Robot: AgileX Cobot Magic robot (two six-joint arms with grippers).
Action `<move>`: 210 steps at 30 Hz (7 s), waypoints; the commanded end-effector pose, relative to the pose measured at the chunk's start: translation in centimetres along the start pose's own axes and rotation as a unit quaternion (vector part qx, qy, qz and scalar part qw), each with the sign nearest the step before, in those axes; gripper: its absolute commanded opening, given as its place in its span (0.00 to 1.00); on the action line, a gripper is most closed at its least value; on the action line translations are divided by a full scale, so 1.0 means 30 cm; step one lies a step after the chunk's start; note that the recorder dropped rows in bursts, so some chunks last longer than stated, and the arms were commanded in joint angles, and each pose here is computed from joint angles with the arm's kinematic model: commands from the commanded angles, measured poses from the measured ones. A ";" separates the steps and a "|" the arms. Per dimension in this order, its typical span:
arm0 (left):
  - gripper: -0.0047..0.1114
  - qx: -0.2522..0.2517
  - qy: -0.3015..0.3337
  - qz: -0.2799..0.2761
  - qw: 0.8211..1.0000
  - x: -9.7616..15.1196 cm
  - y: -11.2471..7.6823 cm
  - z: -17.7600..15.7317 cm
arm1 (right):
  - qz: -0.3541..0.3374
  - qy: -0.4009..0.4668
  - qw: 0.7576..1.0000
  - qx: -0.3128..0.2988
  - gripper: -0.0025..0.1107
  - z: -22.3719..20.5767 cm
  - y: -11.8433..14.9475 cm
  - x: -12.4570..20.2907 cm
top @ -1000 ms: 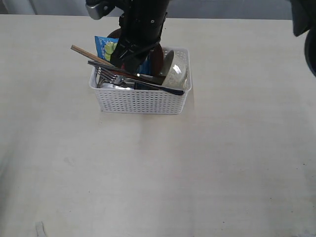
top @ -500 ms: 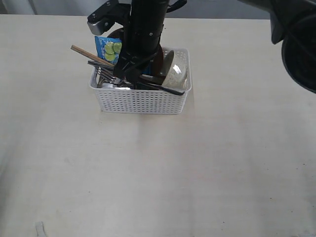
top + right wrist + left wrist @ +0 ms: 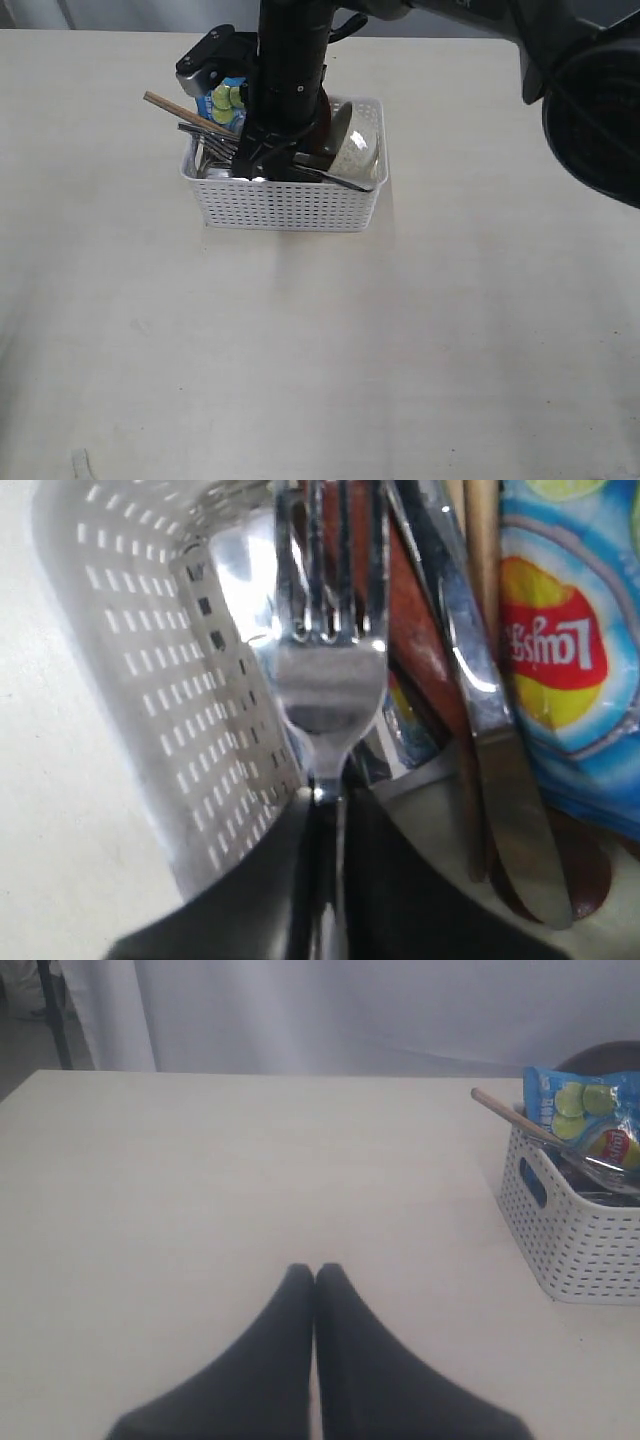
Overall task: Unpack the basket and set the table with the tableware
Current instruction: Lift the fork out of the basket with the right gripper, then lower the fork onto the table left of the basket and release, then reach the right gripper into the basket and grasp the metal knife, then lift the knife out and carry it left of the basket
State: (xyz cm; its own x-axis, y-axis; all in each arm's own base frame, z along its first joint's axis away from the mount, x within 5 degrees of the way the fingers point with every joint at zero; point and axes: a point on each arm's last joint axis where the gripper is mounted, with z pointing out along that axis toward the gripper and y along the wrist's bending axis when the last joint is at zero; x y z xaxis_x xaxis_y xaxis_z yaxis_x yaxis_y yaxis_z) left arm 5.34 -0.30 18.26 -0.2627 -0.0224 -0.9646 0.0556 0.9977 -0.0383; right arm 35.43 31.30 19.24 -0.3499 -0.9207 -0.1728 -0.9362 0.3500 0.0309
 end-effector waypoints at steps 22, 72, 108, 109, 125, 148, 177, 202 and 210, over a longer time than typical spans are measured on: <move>0.04 -0.003 -0.005 0.006 1.000 0.001 0.001 0.000 | 0.146 -0.104 0.984 0.010 0.02 -0.343 0.310 -0.074; 0.04 -0.003 -0.005 0.006 1.000 0.001 0.001 0.000 | 0.546 -0.106 0.830 0.043 0.02 0.235 0.440 -0.136; 0.04 -0.003 -0.005 0.006 1.000 0.001 0.001 0.000 | 0.203 -0.116 0.947 0.220 0.02 -0.420 0.350 0.031; 0.04 -0.003 -0.005 0.006 1.000 0.001 0.001 0.000 | 0.197 -0.109 0.950 0.218 0.02 -0.423 0.325 0.041; 0.04 -0.003 -0.005 0.006 1.000 0.001 0.001 0.000 | 0.033 -0.082 0.988 0.130 0.12 -0.260 0.041 0.080; 0.04 -0.003 -0.005 0.006 1.000 0.001 0.001 0.000 | -0.058 -0.086 0.985 0.137 0.38 -0.045 -0.018 0.021; 0.04 -0.003 -0.005 0.006 1.000 0.001 0.001 0.000 | -0.066 -0.091 0.987 0.111 0.07 0.106 -0.018 -0.005; 0.04 -0.003 -0.005 0.006 1.000 0.001 0.001 0.000 | -0.090 -0.177 0.966 0.167 0.02 -0.272 0.091 -0.024; 0.04 -0.003 -0.005 0.006 1.000 0.001 0.001 0.000 | -0.150 -0.159 0.964 0.152 0.02 -0.307 0.207 -0.038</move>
State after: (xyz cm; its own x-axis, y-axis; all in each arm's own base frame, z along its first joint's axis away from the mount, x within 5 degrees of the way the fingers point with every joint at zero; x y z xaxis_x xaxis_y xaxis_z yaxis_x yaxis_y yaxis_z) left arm 5.34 -0.29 18.26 -0.2625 -0.0202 -0.9647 0.0554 0.9978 -0.0360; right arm 30.69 32.70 28.19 -0.0442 -0.8903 -0.4533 -0.9179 0.2153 -0.3333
